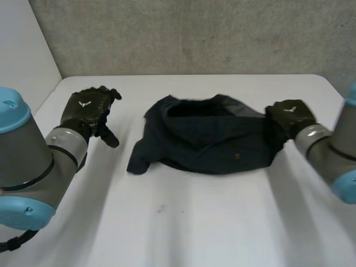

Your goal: Fold the shorts.

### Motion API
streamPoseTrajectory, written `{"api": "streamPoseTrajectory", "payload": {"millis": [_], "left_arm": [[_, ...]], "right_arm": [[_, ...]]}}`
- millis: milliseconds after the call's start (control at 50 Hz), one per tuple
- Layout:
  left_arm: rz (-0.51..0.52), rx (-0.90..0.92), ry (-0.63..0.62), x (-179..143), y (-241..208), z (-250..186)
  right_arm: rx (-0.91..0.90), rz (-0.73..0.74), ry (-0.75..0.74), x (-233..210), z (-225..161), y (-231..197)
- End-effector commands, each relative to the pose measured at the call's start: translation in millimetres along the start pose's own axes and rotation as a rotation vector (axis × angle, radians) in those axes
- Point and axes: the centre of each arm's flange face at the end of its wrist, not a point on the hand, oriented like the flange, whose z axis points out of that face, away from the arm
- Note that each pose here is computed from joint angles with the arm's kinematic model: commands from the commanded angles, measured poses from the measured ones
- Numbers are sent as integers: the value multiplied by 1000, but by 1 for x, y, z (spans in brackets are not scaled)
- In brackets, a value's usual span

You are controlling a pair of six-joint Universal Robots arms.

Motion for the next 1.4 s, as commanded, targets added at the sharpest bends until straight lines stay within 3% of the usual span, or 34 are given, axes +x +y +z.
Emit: {"api": "streamPoseTrajectory", "payload": {"millis": [20,180,280,360,460,600,700,860,980,1180,1260,1400], "left_arm": [[7,-53,9,3,20,11],[15,-78,37,12,34,28],[15,-65,47,17,34,40],[13,-59,67,27,37,50],[13,-70,117,44,46,55],[15,-91,158,62,52,42],[17,-82,165,62,44,29],[13,-86,154,55,40,19],[10,-109,144,50,46,16],[5,-115,120,40,46,19],[4,-103,116,39,42,20],[-2,-25,100,34,20,24]], "right_arm": [[-103,-218,49,37,-16,24],[-144,-281,70,49,-19,26],[3,-257,132,56,-33,-25],[163,-189,95,34,-46,-76],[183,-150,-44,-15,-49,-101],[129,-32,-51,-69,-21,-112],[87,75,-58,-77,12,-97],[46,85,-57,-93,57,-69],[-29,91,-27,-82,88,-35],[-76,109,-5,-54,103,-12],[-48,103,-34,-46,94,-31],[98,-63,-56,-27,42,-106]]}}
